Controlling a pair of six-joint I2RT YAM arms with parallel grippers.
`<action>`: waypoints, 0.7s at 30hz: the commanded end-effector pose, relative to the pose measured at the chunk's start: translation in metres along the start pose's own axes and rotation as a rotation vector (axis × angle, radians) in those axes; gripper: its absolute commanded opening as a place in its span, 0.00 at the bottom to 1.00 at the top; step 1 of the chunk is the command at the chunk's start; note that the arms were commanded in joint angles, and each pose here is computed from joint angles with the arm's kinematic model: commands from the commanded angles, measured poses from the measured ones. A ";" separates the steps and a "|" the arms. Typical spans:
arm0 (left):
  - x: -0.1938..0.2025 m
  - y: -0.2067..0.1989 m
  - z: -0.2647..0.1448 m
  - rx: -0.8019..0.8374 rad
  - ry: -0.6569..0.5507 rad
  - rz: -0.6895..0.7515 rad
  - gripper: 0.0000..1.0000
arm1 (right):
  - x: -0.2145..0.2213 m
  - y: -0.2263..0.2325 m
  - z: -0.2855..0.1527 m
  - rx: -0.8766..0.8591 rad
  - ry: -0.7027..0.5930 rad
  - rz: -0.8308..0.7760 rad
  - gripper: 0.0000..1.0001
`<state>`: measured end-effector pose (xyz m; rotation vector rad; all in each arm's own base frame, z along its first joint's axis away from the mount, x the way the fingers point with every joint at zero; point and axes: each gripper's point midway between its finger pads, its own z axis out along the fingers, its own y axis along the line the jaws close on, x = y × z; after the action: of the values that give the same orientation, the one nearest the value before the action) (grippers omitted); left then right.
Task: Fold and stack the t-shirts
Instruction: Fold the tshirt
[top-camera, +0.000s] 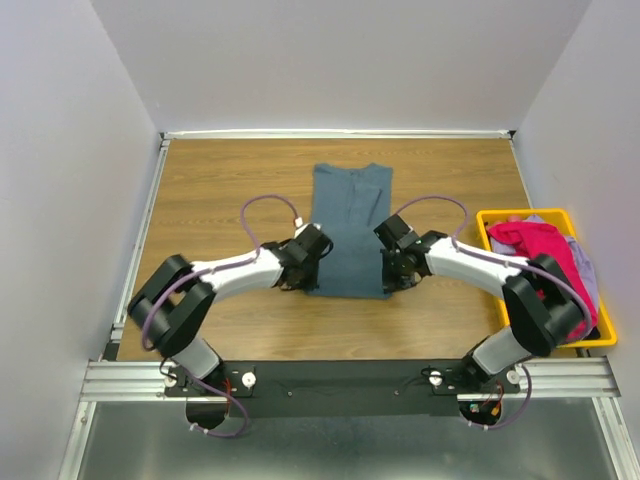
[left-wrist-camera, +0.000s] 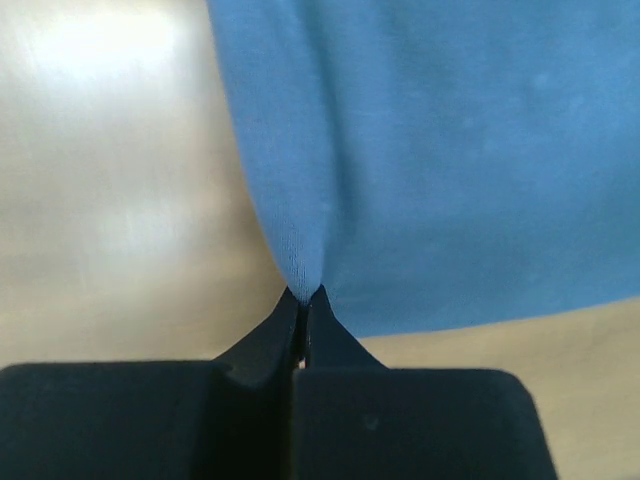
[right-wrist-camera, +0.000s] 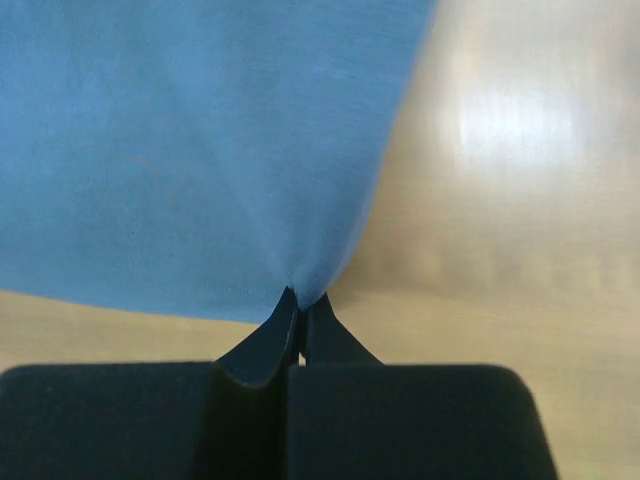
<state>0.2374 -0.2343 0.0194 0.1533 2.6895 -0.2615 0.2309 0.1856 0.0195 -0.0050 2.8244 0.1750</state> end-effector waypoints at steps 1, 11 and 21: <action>0.102 0.014 -0.050 0.025 0.319 0.047 0.00 | 0.069 -0.019 -0.046 -0.032 0.224 0.003 0.01; 0.102 -0.028 -0.136 0.354 0.354 0.074 0.00 | 0.046 -0.007 -0.122 -0.073 0.225 -0.064 0.01; -0.027 -0.035 -0.146 0.459 0.083 0.028 0.00 | -0.064 0.018 -0.135 -0.040 0.037 -0.159 0.01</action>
<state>0.1717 -0.2379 0.1502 0.2596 2.7251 -0.8491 0.2208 0.1991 0.1606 -0.1822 2.8794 0.3165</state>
